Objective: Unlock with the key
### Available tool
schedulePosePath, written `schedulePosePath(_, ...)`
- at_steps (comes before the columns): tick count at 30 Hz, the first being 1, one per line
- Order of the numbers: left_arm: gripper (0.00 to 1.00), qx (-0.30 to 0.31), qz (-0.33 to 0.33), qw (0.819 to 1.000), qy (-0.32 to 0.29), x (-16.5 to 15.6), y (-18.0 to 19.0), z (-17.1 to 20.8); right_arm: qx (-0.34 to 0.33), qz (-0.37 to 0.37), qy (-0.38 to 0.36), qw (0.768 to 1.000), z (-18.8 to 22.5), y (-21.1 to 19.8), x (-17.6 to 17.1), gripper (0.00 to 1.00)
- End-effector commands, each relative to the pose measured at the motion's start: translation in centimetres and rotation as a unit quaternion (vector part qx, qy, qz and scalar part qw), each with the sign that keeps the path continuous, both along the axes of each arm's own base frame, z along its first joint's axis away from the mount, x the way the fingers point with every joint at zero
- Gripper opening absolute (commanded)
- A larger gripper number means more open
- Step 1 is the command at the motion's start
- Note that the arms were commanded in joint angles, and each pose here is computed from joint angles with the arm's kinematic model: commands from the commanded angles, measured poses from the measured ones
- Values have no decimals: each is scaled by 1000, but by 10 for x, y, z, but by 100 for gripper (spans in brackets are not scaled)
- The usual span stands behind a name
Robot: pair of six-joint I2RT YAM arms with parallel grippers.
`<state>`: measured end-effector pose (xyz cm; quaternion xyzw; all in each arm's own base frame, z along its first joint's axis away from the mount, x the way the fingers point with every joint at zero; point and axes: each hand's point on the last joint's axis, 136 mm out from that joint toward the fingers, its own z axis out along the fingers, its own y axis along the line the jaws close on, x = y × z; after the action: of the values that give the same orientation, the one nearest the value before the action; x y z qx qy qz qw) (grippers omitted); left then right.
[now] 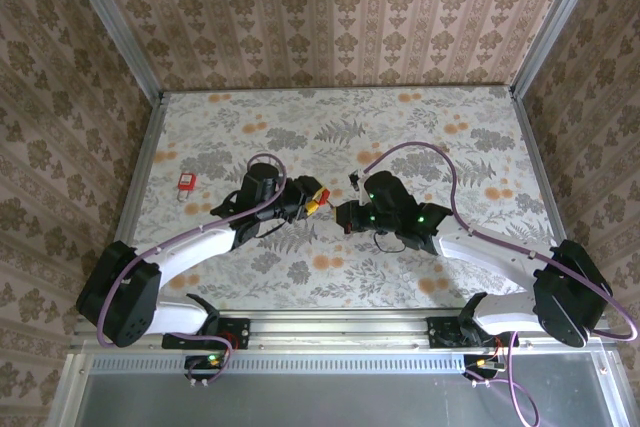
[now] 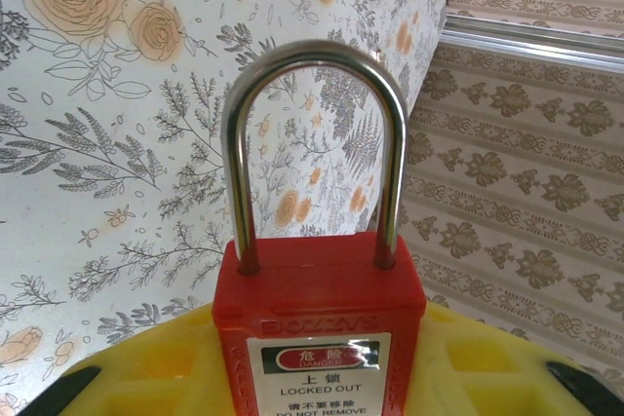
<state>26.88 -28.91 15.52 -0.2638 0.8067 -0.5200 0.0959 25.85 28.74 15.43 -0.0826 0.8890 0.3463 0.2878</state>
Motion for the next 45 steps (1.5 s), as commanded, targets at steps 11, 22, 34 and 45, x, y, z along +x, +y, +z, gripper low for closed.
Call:
schedulePosePath(11,1,-12,1,1000,-18,-1,-1,8,-1,-5,13,1000,-11,0,1,0)
schedulePosePath(22,1,-12,-1,1000,-17,-2,-2,7,3,-2,14,1000,-11,5,4,0)
schedulePosePath(34,0,-1,-5,1000,-13,-4,-3,-1,5,1,13,1000,-8,7,5,0)
schedulePosePath(45,0,18,-12,1000,-10,-6,-1,-8,6,1,12,1000,-7,7,6,0)
